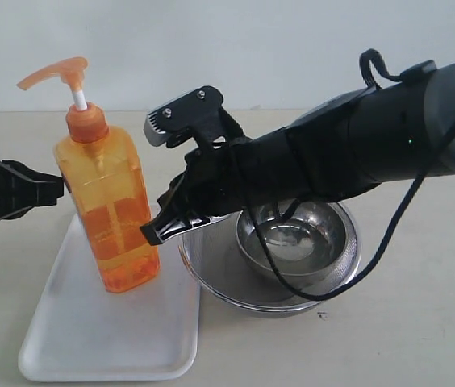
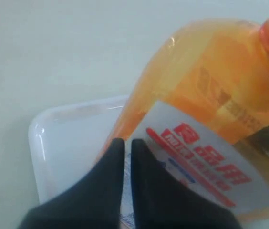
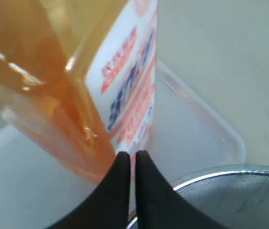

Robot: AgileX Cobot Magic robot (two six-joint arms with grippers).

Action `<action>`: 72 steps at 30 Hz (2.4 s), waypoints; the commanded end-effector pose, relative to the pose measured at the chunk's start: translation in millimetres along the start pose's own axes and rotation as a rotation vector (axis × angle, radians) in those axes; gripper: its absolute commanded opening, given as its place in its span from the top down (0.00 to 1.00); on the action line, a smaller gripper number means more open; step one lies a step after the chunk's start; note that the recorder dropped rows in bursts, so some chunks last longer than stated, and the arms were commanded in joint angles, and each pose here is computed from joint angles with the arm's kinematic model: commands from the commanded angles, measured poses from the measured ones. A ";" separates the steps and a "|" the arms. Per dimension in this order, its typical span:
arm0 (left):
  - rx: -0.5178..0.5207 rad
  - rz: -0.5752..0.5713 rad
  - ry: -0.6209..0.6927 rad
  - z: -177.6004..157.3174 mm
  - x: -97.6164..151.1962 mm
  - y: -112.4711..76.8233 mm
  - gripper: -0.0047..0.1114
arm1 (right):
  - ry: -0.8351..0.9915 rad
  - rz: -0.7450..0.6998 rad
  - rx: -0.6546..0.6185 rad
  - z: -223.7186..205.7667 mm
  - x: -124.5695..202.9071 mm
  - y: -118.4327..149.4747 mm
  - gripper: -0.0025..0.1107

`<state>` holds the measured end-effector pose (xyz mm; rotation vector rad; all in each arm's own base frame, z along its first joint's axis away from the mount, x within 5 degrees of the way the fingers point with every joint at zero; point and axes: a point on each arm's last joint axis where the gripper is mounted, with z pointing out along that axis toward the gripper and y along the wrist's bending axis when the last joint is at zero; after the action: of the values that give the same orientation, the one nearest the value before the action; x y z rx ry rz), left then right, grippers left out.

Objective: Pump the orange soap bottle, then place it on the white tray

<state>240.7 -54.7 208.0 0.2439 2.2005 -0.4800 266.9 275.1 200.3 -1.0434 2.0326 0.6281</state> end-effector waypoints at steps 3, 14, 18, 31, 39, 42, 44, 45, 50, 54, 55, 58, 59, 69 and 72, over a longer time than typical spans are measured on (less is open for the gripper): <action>-0.021 -0.017 0.026 6.8 3.2 5.1 0.92 | 0.003 -0.004 0.041 3.1 -0.6 -6.0 0.98; -0.010 -0.031 0.063 14.9 9.3 7.3 0.92 | -0.008 0.011 -0.015 16.5 -1.9 -4.4 0.98; -0.010 -0.031 0.063 14.9 9.3 7.3 0.92 | -0.008 0.006 -0.015 16.5 -1.9 -4.4 0.98; 0.020 -0.034 0.062 16.2 8.9 5.1 0.92 | -0.012 0.006 -0.048 16.4 -2.3 -1.4 0.98; 0.023 -0.037 0.069 20.3 7.9 6.3 0.92 | -0.012 0.004 -0.050 16.4 -2.3 -1.3 0.98; 0.023 -0.038 0.071 20.8 8.3 6.5 0.92 | -0.012 0.002 -0.048 16.4 -2.3 -1.4 0.98; 0.021 -0.036 0.069 20.8 7.5 6.6 0.92 | -0.011 -0.003 -0.042 16.5 -2.2 -2.0 0.98; 0.021 -0.036 0.069 20.8 7.5 6.6 0.92 | -0.011 -0.003 -0.042 16.5 -2.2 -2.0 0.98; 0.021 -0.036 0.069 20.8 7.5 6.6 0.92 | -0.011 -0.003 -0.044 16.4 -2.2 -1.8 0.98; 0.012 -0.036 0.070 20.8 7.7 7.4 0.92 | -0.011 -0.003 -0.044 16.4 -2.2 -1.8 0.98; 0.005 -0.036 0.071 20.8 7.8 8.0 0.92 | -0.011 -0.003 -0.044 16.4 -2.2 -1.8 0.98; -0.028 -0.035 0.076 20.8 8.3 11.0 0.92 | -0.010 -0.006 -0.044 16.4 -2.1 -1.8 0.98; -0.041 -0.036 0.078 20.7 8.5 12.2 0.92 | -0.009 -0.012 -0.044 16.4 -2.0 -1.7 0.98; -0.048 -0.045 0.079 20.7 8.6 12.8 0.92 | 0.001 -0.037 -0.047 16.4 -1.0 -1.5 0.98; -0.035 -0.043 0.075 20.8 7.8 11.7 0.92 | 0.000 -0.033 -0.057 16.4 -1.1 -0.6 0.98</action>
<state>252.6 -52.5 184.3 0.2111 2.3020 -0.4470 273.8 285.6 188.6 -1.1018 2.0149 0.6547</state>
